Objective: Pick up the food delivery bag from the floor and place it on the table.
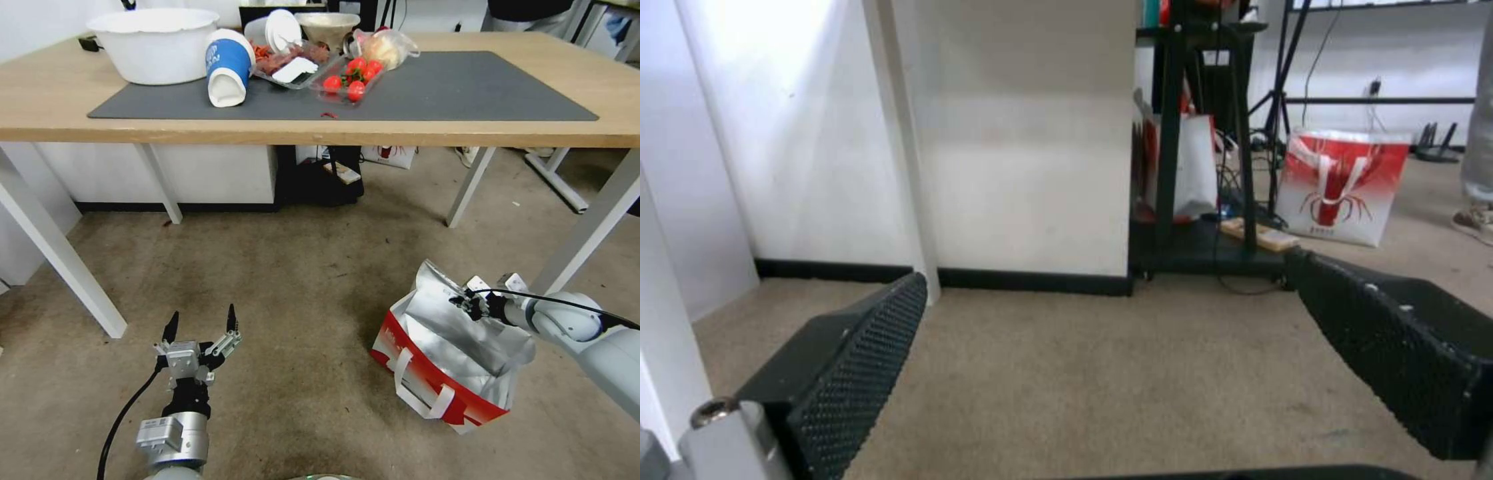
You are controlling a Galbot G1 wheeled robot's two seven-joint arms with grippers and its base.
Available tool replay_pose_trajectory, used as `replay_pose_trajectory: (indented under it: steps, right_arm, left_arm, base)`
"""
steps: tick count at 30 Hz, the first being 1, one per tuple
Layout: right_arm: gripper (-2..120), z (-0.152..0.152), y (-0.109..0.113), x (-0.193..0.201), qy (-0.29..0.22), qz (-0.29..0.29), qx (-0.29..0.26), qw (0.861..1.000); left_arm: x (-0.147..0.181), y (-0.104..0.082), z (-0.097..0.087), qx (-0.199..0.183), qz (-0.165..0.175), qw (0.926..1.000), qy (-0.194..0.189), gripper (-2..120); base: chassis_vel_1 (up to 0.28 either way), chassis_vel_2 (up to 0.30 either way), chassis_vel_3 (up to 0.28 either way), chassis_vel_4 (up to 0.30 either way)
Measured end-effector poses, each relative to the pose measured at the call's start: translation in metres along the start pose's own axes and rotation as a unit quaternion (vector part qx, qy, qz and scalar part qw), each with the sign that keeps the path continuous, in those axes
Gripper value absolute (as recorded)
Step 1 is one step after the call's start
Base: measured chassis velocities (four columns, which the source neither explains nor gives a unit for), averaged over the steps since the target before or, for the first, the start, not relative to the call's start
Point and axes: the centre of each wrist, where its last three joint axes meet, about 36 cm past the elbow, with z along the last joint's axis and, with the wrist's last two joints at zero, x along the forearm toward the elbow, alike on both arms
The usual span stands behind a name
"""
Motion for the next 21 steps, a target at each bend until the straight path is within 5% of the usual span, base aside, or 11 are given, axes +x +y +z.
replay_pose_trajectory:
  steps: [8,21]
  right_arm:
    - [0,-0.019,0.004,0.042,-0.064,-0.072,0.014,0.995]
    - [0,-0.057,0.009,0.087,-0.126,-0.216,0.09,0.964]
  left_arm:
    - [-0.001,0.0,-0.011,0.004,0.011,0.9999,-0.008,100]
    - [-0.002,0.0,-0.016,0.009,0.015,0.9997,-0.017,100]
  base:
    - [0.0,0.0,0.0,0.0]
    - [0.0,0.0,0.0,0.0]
